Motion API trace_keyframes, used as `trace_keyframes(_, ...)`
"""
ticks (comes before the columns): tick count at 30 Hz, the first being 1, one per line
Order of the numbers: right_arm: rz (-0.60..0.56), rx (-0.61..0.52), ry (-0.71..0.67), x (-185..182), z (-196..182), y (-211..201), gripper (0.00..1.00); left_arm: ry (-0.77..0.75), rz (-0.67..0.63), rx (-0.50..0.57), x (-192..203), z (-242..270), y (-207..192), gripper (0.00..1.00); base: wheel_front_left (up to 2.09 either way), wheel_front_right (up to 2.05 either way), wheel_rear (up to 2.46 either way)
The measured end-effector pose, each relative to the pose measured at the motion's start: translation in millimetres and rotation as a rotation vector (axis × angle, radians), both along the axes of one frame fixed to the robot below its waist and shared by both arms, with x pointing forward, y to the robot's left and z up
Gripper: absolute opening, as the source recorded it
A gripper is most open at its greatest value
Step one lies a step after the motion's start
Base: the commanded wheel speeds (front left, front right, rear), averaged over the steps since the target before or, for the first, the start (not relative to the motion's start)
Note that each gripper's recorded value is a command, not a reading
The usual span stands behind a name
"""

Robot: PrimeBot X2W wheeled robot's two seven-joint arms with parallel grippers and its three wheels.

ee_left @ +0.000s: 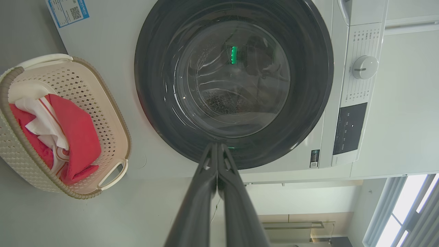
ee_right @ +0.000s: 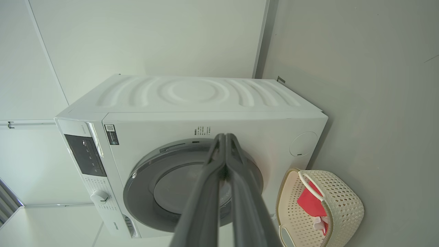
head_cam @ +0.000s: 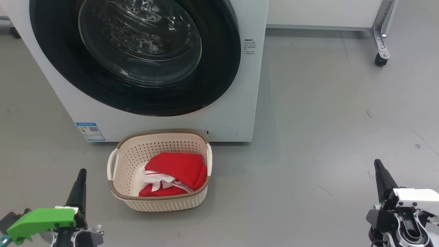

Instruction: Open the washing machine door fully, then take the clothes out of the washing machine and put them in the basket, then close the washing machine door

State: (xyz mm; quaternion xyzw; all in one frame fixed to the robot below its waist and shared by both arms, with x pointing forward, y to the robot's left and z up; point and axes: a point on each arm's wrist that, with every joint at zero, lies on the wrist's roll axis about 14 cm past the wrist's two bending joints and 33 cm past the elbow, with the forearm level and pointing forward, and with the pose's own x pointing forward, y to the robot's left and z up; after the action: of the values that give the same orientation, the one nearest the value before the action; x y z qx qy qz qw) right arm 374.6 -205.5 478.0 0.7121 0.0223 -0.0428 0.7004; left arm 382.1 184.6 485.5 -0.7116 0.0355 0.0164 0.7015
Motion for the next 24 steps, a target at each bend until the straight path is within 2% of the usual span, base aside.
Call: trace_keyframes(24, -0.001, 0.0, 0.0, 0.0, 0.1, -0.4, 0.0, -0.001, 0.001, -0.001, 0.1, 0.4, 0.1, 0.0, 0.0, 0.0, 0.0)
